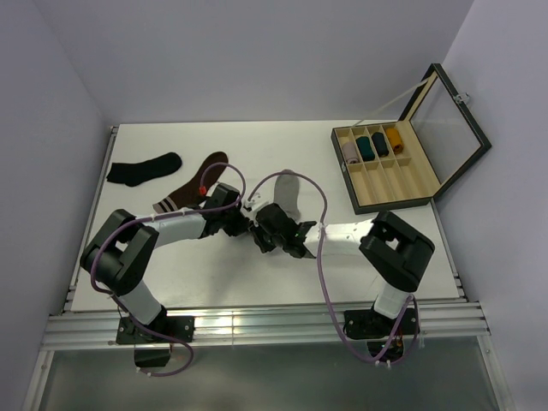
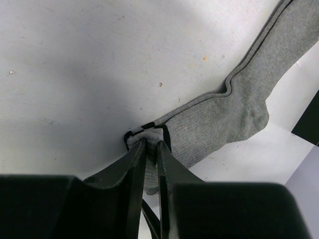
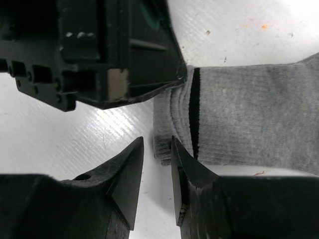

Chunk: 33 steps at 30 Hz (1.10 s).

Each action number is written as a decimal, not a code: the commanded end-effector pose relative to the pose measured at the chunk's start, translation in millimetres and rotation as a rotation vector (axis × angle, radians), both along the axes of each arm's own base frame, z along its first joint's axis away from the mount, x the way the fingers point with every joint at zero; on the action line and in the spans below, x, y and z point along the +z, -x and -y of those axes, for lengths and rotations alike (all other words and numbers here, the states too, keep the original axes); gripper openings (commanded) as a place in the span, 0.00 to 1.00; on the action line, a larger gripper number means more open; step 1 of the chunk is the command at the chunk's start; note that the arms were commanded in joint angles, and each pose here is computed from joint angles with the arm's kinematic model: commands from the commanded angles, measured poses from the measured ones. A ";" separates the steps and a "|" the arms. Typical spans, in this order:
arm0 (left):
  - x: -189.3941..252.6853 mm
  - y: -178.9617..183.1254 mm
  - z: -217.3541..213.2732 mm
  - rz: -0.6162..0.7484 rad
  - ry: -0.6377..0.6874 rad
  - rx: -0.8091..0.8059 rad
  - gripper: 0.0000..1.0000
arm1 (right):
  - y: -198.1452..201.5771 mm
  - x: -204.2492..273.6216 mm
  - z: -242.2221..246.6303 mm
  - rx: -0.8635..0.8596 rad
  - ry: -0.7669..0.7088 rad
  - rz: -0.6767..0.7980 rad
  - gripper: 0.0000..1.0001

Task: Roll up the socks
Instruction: Roll the sock at the center of the board.

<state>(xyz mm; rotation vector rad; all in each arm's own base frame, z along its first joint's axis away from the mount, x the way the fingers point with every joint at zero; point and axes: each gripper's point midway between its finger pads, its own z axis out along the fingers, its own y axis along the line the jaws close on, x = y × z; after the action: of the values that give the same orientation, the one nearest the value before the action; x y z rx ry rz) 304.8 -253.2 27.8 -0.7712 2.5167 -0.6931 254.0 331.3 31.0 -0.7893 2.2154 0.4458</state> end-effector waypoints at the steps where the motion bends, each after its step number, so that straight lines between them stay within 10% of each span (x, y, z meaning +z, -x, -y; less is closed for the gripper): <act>1: -20.6 10.9 -14.1 -0.060 -0.096 -0.005 0.21 | 6.4 -10.7 -1.4 0.021 0.060 -0.021 0.36; 11: -15.6 8.7 -15.2 -0.055 -0.111 -0.007 0.21 | 11.4 -29.6 32.6 -0.101 0.252 -0.045 0.40; 33: -22.1 11.9 -17.1 -0.073 -0.124 -0.011 0.20 | 4.5 -10.3 39.5 -0.156 0.183 -0.020 0.41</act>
<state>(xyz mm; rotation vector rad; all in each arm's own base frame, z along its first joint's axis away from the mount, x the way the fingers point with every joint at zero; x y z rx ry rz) 303.1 -252.5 28.0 -0.7617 2.5407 -0.6660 255.0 322.2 25.9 -0.7197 2.2813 0.2642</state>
